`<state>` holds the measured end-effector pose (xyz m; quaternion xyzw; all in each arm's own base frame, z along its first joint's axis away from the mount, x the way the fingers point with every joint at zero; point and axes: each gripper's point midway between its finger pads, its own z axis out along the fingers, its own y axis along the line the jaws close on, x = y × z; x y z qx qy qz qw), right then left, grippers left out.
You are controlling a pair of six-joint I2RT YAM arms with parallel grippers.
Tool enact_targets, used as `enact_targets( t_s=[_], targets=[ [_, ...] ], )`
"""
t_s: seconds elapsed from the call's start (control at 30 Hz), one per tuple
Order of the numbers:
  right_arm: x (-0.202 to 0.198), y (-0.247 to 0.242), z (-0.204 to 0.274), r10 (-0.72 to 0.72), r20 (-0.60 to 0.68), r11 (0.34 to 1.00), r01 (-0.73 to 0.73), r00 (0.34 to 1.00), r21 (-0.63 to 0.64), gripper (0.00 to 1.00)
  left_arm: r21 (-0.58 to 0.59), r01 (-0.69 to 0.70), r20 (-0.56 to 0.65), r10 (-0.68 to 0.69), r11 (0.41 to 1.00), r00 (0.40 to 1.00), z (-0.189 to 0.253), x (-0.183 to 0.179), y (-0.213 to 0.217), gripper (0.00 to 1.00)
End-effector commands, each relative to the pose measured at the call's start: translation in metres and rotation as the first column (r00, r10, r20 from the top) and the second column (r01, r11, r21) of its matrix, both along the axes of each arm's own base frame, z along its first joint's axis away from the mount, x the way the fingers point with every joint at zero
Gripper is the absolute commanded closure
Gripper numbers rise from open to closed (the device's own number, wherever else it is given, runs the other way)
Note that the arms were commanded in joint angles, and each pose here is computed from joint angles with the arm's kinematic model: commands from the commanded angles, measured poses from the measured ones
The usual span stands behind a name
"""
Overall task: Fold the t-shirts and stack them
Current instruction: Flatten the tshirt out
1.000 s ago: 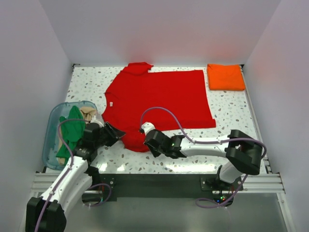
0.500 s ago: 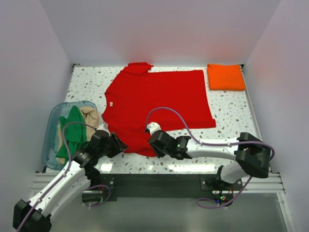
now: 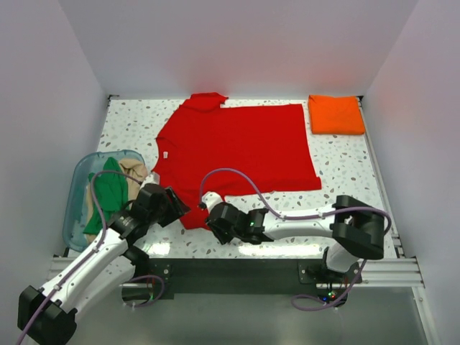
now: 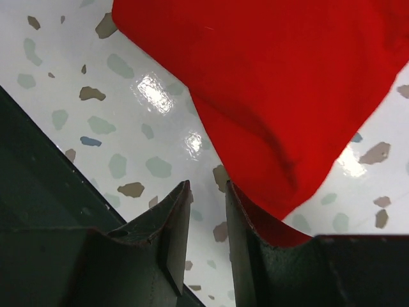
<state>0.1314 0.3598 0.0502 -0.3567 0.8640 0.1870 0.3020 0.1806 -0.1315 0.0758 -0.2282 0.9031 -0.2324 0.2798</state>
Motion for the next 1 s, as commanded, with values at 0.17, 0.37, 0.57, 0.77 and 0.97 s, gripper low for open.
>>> enact_targets(
  t_s=[0.17,0.37,0.57,0.77,0.97],
  targets=[
    [0.017,0.036,-0.001,0.009,0.075,0.999,-0.012,0.997,0.045,0.67,-0.012,0.0,0.118,0.002,1.0,0.993,0.044,0.022,-0.005,0.41],
    [0.026,0.04,-0.012,0.003,0.109,1.0,-0.005,0.994,0.017,0.65,-0.032,0.006,0.109,-0.003,0.999,0.994,0.036,0.018,-0.008,0.41],
    [0.03,0.034,-0.018,-0.027,0.133,1.0,0.025,0.991,0.017,0.65,-0.037,0.017,0.096,-0.014,0.999,0.995,0.027,0.014,-0.008,0.42],
    [0.035,0.03,0.0,-0.064,0.168,0.997,0.054,0.984,0.061,0.63,-0.039,0.026,0.097,-0.022,0.999,0.995,0.024,0.015,-0.01,0.42],
    [0.035,0.031,-0.015,-0.052,0.155,0.999,0.05,0.986,0.018,0.64,-0.041,0.039,0.092,-0.035,0.998,0.995,0.021,0.016,-0.013,0.42]
  ],
)
